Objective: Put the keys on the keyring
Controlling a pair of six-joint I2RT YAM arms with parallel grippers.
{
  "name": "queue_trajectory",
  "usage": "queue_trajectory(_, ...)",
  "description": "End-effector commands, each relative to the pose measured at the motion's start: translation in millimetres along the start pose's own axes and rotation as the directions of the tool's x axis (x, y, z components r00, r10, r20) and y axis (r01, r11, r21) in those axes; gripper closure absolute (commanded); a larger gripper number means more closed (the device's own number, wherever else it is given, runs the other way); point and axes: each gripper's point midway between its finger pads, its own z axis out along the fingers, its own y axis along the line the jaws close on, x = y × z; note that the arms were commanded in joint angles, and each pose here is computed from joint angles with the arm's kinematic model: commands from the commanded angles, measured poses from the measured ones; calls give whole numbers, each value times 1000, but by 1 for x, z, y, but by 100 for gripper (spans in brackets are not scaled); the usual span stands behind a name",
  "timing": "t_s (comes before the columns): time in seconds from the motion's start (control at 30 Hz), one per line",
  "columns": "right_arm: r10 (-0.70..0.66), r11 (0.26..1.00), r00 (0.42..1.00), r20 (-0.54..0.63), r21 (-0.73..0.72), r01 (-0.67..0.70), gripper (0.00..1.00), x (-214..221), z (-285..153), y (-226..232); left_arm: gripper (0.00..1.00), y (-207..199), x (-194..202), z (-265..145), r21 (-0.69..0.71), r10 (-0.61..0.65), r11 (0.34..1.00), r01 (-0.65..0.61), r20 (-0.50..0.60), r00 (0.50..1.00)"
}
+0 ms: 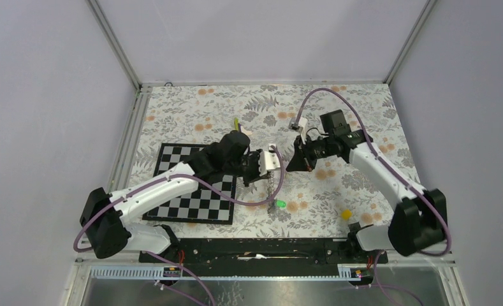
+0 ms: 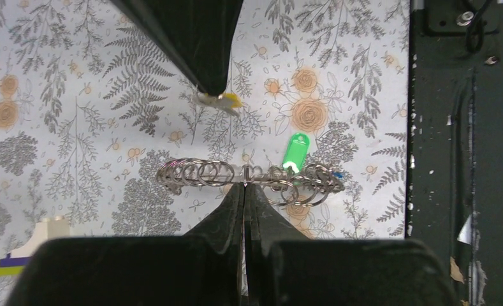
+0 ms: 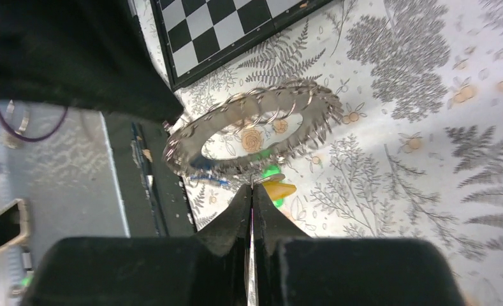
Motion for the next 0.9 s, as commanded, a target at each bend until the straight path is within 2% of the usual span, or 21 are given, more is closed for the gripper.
queue_trajectory(0.0, -252, 965, 967, 47, 84, 248, 100, -13, -18, 17, 100, -4, -40, -14, 87, -10, 996, -5, 166, 986)
queue_trajectory(0.17, -307, 949, 950, 56, 90, 301, 100, -14, -21, 32, 100, -5, -53, -17, 182, -52, 983, 12, 214, 976)
queue_trajectory(0.3, -264, 965, 962, 64, 23, 263, 100, -9, -17, 42, 100, -6, -50, -14, 226, -24, 974, -26, 215, 976)
queue_trajectory(0.43, -240, 969, 968, 75, -31, 243, 100, -3, -12, 50, 100, -2, -44, -11, 235, 1, 971, -50, 207, 978)
queue_trajectory(0.87, -178, 978, 981, 72, -98, 185, 100, 2, 3, 61, 100, 3, -42, -3, 238, -34, 971, -15, 202, 979)
